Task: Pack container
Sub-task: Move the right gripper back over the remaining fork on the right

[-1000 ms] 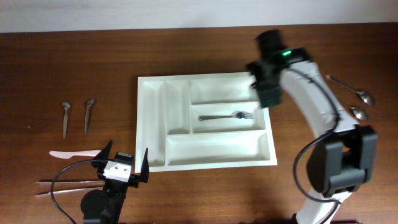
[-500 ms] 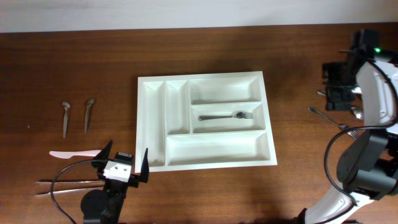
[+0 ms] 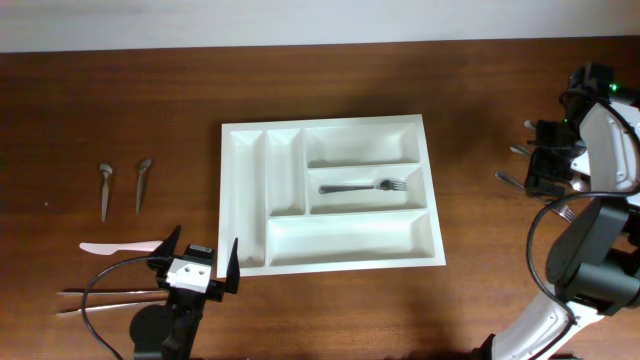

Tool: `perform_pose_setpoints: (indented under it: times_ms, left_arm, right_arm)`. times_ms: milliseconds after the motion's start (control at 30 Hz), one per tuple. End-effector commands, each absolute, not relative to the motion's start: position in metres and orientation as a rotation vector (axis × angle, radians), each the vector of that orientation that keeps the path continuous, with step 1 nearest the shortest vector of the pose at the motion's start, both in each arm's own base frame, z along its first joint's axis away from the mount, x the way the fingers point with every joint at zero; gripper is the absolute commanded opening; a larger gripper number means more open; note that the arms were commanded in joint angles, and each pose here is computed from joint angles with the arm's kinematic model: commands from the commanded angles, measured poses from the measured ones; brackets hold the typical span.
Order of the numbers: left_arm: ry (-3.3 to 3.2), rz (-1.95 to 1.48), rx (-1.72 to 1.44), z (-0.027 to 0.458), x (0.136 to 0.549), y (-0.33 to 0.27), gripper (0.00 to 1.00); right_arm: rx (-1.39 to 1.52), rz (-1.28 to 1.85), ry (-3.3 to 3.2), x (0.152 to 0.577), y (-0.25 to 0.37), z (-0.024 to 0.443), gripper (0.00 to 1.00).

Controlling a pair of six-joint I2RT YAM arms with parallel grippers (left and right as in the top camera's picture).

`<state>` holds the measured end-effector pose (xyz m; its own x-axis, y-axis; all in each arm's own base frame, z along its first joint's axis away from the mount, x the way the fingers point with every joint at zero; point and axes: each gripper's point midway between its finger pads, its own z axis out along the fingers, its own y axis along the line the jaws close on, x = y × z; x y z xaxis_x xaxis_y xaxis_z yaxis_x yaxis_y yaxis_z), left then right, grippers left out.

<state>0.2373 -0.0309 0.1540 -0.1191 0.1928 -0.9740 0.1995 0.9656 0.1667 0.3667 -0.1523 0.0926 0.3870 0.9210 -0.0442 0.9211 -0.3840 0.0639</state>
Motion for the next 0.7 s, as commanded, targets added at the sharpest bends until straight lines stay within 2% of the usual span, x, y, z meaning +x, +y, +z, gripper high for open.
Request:
perform_pose_setpoints:
  times_ms: [0, 667]
  left_arm:
    - [1.692, 0.016, 0.303, 0.154, 0.238, -0.029, 0.99]
    - [1.693, 0.016, 0.303, 0.153, 0.238, -0.029, 0.99]
  right_arm:
    - [2.642, -0.108, 1.601, 0.349, -0.172, 0.076, 0.99]
    - [2.727, -0.232, 1.682, 0.334, -0.178, 0.025, 0.99]
